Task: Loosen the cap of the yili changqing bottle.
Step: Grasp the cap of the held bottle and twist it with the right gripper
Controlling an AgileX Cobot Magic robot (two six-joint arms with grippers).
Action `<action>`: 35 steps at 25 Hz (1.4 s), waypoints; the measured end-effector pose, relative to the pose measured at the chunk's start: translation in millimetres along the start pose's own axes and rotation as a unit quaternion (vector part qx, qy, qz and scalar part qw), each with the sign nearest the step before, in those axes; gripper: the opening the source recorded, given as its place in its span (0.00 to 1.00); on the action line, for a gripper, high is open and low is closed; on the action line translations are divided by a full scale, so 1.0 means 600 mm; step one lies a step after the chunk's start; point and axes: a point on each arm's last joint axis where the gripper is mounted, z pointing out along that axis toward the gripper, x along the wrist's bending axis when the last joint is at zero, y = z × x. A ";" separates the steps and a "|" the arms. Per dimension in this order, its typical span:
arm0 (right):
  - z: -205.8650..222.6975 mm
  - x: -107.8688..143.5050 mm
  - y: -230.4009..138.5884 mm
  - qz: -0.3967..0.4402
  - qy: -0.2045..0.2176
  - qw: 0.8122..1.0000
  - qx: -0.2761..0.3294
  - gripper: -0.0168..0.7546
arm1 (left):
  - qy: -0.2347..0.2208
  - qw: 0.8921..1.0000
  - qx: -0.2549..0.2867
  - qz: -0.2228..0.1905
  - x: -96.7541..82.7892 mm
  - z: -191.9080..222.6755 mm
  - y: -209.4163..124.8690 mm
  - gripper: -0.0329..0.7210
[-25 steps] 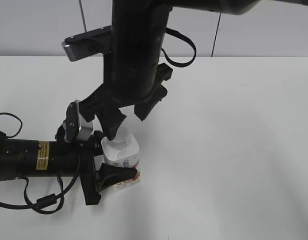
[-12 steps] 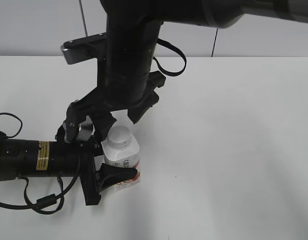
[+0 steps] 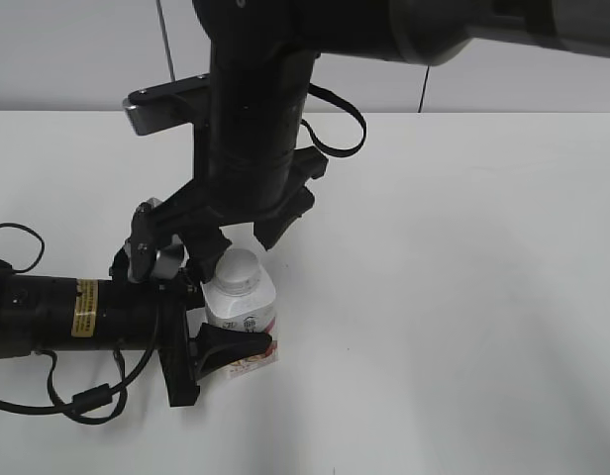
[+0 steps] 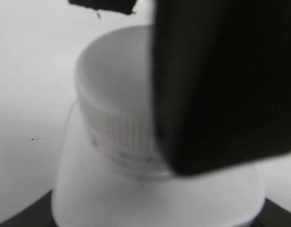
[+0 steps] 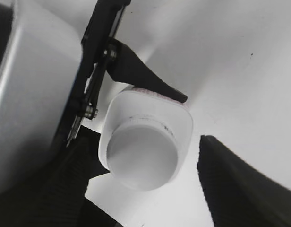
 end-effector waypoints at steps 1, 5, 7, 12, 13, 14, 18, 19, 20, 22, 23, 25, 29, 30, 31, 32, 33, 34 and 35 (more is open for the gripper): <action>0.000 0.000 0.000 0.000 0.000 1.000 0.000 0.75 | 0.000 1.000 0.000 0.000 0.000 0.000 0.000 0.60; 0.000 0.000 0.000 0.000 0.000 1.000 0.000 0.68 | 0.000 1.000 0.000 0.000 0.000 0.000 0.000 0.60; 0.000 0.000 0.000 0.000 0.000 1.000 0.000 0.64 | 0.000 1.000 0.000 0.000 0.000 0.000 0.000 0.60; 0.000 0.000 0.000 0.001 0.000 1.000 -0.001 0.61 | 0.000 1.000 0.000 0.000 0.000 0.000 0.000 0.60; 0.001 0.000 0.000 0.001 0.001 1.000 0.000 0.61 | 0.000 1.000 0.000 0.000 0.000 0.000 0.000 0.60; 0.001 0.000 0.000 0.001 0.001 1.000 0.000 0.61 | 0.000 1.000 0.000 0.000 0.000 0.000 0.000 0.60; 0.007 0.000 0.000 0.002 0.002 1.000 0.005 0.61 | 0.000 1.000 0.000 0.000 0.000 0.000 0.000 0.60; 0.010 0.000 0.000 0.003 0.002 1.000 0.008 0.61 | 0.000 1.000 0.000 0.000 0.000 0.000 0.000 0.60; 0.012 0.000 -0.001 0.003 0.002 1.000 0.012 0.61 | 0.000 1.000 0.000 0.000 0.000 0.000 0.000 0.60; 0.012 0.000 -0.002 0.003 0.002 1.000 0.014 0.61 | 0.000 1.000 0.000 0.000 0.000 0.000 0.000 0.60; 0.012 0.000 -0.002 0.003 0.002 1.000 0.016 0.61 | 0.000 1.000 0.000 0.000 0.000 0.000 0.000 0.60; 0.012 0.000 -0.003 0.003 0.002 1.000 0.018 0.61 | 0.000 1.000 0.000 0.000 0.000 0.000 0.000 0.60; 0.012 0.000 -0.003 0.003 0.002 1.000 0.018 0.54 | 0.000 1.000 0.000 0.000 0.000 0.000 0.000 0.60; 0.012 0.000 -0.003 0.003 0.002 1.000 0.018 0.52 | 0.000 1.000 0.000 0.000 0.000 0.000 0.000 0.60; 0.012 0.000 -0.003 0.003 0.002 1.000 0.018 0.52 | 0.000 1.000 0.000 0.000 0.000 0.000 0.000 0.60; 0.012 0.000 -0.003 0.001 0.002 1.000 0.018 0.52 | 0.000 1.000 0.000 0.000 0.000 0.000 0.000 0.60; 0.012 0.000 -0.003 -0.006 0.002 1.000 0.018 0.52 | 0.000 1.000 0.000 0.000 0.000 0.000 0.000 0.60; 0.012 0.000 -0.003 -0.014 0.003 1.000 0.018 0.52 | 0.000 1.000 0.000 0.000 0.000 0.000 0.000 0.60; 0.012 0.000 -0.003 -0.029 0.003 0.999 0.018 0.52 | 0.000 1.000 0.000 0.000 0.000 0.000 0.000 0.60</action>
